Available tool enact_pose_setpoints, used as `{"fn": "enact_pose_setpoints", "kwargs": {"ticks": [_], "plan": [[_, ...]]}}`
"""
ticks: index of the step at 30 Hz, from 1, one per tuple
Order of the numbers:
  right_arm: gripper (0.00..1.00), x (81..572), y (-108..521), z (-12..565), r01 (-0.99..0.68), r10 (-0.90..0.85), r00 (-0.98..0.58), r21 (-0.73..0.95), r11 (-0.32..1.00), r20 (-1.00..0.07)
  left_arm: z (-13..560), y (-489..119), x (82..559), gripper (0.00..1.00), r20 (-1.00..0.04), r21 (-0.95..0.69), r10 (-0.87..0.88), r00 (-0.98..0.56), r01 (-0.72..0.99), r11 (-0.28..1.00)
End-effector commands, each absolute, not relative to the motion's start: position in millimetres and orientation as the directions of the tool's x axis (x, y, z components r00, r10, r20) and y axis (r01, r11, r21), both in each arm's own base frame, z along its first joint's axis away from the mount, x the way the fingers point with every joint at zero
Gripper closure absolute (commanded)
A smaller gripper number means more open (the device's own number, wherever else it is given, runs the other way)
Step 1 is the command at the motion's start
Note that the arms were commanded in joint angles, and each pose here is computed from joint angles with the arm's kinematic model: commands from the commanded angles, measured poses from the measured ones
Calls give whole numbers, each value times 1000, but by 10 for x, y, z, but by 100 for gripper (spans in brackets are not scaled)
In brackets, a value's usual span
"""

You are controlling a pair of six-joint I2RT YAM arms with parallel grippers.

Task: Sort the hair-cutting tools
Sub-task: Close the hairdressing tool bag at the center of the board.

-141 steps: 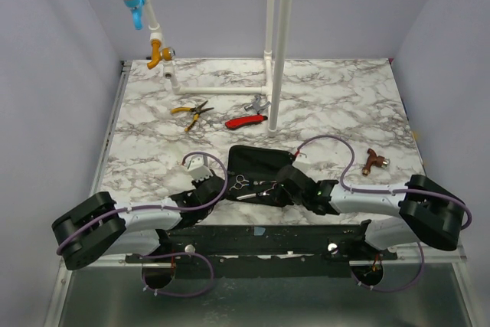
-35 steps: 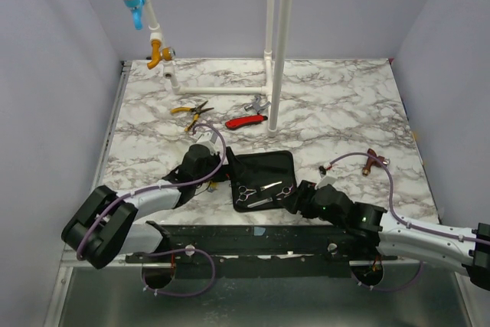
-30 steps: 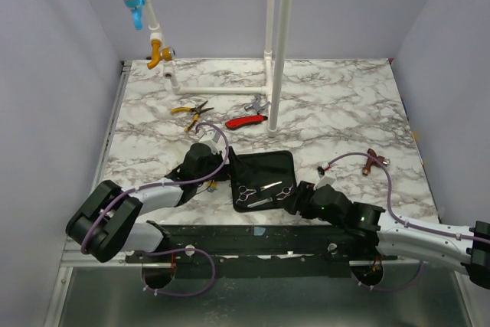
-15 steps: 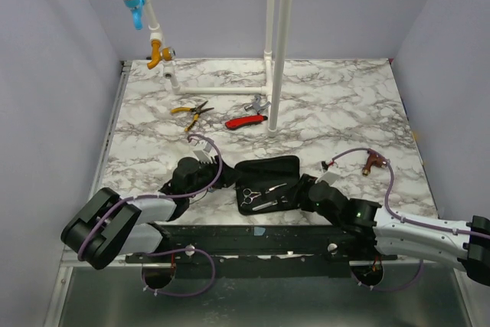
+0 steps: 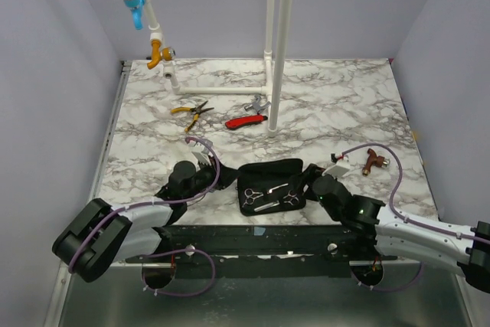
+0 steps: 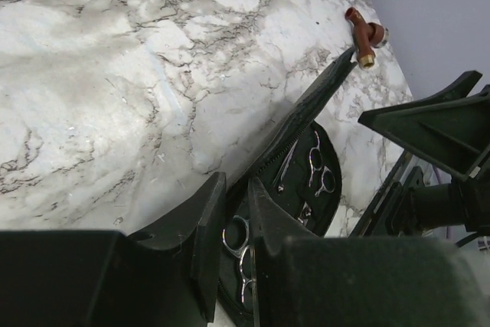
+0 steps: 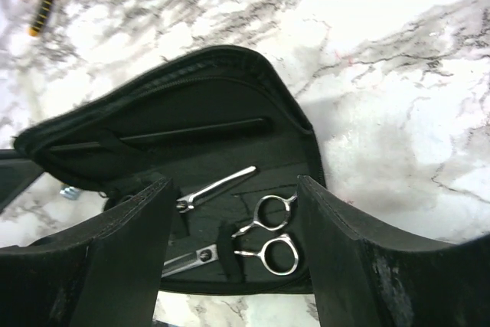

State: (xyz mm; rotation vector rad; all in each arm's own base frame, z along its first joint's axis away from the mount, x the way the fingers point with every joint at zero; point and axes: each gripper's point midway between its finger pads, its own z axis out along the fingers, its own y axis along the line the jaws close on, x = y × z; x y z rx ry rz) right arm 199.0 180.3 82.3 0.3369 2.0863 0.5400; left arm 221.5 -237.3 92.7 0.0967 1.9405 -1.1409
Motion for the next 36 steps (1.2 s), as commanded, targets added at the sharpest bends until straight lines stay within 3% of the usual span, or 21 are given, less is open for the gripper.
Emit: {"fn": "enact_pose_setpoints", "kwargs": {"ticks": [1,8,16,24,30,36], "plan": [[31,1989,1862,1000,-38,476,-507,570,821,-719,1098,-2479,2182,82,-761,-625,-294,-578,535,568],[27,1794,2202,1054,-50,528,-635,713,700,-563,1047,-2618,2009,81,-803,-558,-222,-553,566,607],[25,1833,2265,1249,23,655,-612,818,575,-443,977,-2658,1911,81,-843,-496,-199,-499,582,644],[23,1889,2125,1124,196,695,-583,757,623,-421,1092,-2773,1749,79,-900,-415,-169,-403,668,618],[24,1898,2067,1171,235,756,-543,798,555,-366,1221,-2875,1536,77,-941,-331,-135,-312,754,567],[24,1890,2020,1015,278,758,-542,774,569,-363,1207,-2912,1444,77,-953,-295,-109,-284,771,564]]}}
